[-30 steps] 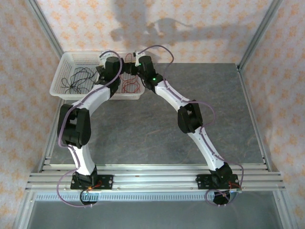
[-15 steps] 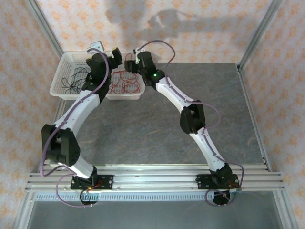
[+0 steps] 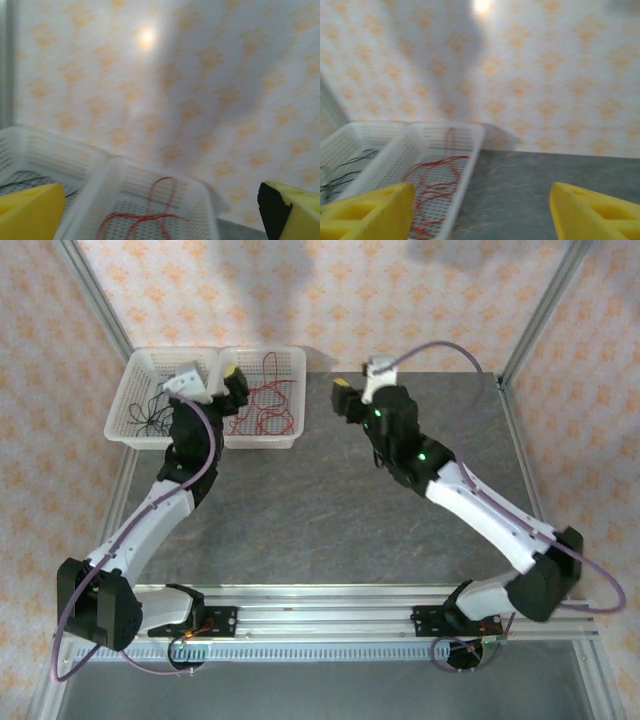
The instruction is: Untangle the cables
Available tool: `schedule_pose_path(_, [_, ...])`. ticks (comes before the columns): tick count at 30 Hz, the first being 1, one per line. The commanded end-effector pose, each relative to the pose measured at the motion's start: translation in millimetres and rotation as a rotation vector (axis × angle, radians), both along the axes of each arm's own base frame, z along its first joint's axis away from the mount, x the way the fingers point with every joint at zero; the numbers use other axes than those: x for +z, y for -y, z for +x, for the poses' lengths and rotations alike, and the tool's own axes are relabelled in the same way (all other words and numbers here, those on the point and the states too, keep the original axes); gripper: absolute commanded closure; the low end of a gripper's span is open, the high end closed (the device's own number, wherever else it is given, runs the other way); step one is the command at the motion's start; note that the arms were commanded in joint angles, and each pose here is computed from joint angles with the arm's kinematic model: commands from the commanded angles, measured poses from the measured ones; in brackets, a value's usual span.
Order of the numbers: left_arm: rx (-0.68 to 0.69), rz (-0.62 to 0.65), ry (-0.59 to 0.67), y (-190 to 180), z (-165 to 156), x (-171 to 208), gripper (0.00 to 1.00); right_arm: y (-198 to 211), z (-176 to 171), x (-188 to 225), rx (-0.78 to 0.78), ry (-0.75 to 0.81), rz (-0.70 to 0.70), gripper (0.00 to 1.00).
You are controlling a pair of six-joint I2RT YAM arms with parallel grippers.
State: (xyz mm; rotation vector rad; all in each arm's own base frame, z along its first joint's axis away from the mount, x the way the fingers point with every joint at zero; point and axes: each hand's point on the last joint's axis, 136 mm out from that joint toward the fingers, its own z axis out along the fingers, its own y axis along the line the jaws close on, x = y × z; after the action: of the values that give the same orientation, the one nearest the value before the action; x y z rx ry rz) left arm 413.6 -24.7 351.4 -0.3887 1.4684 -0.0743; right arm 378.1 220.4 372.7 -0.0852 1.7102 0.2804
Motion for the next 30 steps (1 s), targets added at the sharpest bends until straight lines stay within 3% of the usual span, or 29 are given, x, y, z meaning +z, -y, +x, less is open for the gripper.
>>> schedule_pose_path(1, [0.189,-0.001,0.083,-32.4,-23.3,-16.7,0.01,48.5,-11.6,-38.0,-0.168,0.01,-0.054,0.29])
schedule_pose_path(6, [0.3,-0.011,0.045,-50.2,-37.4,-55.5,0.01,112.9,-40.2,-70.0,-0.28,0.048,-0.07,0.28])
schedule_pose_path(9, [0.351,0.018,0.058,-58.8,-62.8,-85.4,0.01,145.2,-57.9,-90.6,-0.328,0.13,-0.106,0.26])
schedule_pose_path(13, [0.261,0.16,0.156,-54.1,-107.7,-114.8,0.0,183.4,-85.8,-114.7,-0.393,0.264,-0.124,0.18])
schedule_pose_path(17, [0.276,0.175,0.066,-61.3,-121.2,-148.7,0.01,223.6,-94.2,-136.0,-0.5,0.254,-0.057,0.17])
schedule_pose_path(22, [0.268,0.172,0.0,-61.2,-120.3,-159.1,0.01,241.7,-87.0,-163.3,-0.51,0.22,0.019,0.17])
schedule_pose_path(30, [0.32,0.136,-0.025,-83.1,-124.0,-176.6,0.01,242.5,-74.3,-189.7,-0.455,0.215,0.022,0.17])
